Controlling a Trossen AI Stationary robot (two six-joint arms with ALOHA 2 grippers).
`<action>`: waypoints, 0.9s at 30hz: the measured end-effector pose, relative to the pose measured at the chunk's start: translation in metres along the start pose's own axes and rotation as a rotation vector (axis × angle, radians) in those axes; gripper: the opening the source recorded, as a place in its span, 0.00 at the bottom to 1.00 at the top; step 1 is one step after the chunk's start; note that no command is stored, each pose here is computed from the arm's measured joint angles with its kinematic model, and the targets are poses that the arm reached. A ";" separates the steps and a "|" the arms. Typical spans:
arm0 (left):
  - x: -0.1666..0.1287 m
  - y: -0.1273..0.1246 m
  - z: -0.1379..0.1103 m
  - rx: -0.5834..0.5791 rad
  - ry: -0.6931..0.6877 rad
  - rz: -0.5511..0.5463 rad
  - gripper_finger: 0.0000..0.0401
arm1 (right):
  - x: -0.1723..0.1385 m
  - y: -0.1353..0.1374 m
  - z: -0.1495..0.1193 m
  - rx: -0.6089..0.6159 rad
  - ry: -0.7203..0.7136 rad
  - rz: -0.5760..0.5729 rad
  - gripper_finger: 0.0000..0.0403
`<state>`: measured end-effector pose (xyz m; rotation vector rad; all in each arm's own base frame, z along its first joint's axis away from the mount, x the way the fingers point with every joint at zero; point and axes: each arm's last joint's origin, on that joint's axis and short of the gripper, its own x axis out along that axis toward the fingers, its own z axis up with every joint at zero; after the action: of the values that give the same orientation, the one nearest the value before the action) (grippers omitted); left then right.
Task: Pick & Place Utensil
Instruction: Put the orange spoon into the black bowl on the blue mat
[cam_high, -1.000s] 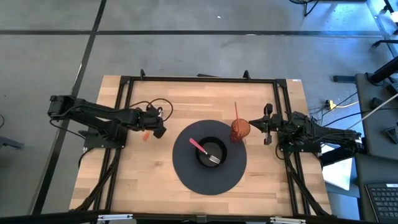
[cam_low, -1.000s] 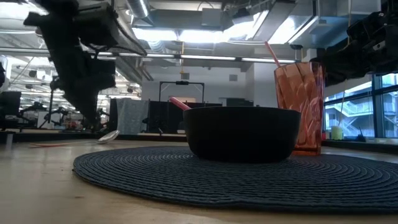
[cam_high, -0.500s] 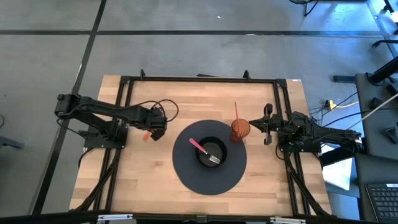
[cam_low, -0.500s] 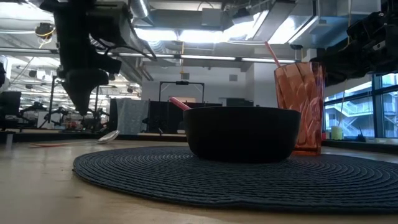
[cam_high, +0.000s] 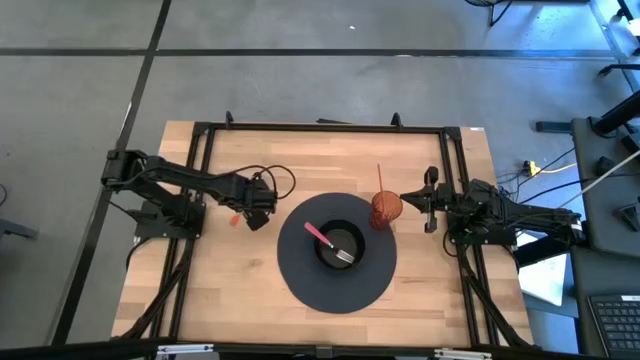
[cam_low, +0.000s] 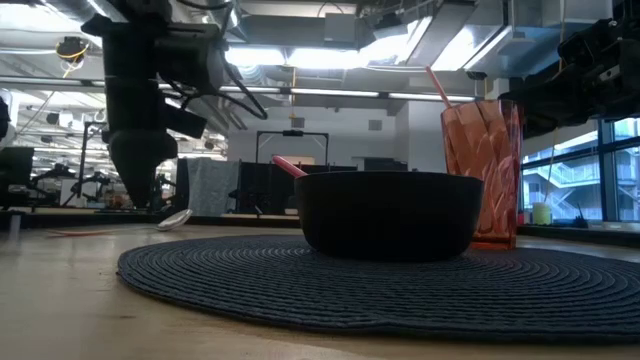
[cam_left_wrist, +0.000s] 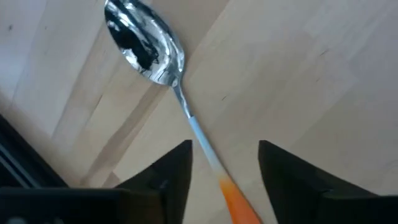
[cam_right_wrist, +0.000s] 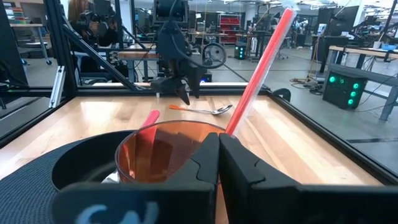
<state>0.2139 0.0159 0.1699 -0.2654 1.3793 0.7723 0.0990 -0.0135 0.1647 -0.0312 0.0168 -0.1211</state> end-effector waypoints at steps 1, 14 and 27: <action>0.000 0.001 0.000 -0.003 0.004 0.001 0.46 | 0.000 0.000 0.000 0.000 0.000 -0.001 0.03; 0.022 0.033 0.015 -0.079 0.143 -0.150 0.60 | 0.000 0.000 0.000 0.001 0.000 0.000 0.03; 0.036 0.060 0.027 -0.134 0.179 -0.222 0.60 | 0.000 0.000 0.000 -0.001 0.000 0.000 0.03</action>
<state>0.1972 0.0877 0.1573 -0.5947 1.4383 0.6677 0.0990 -0.0136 0.1647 -0.0321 0.0171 -0.1210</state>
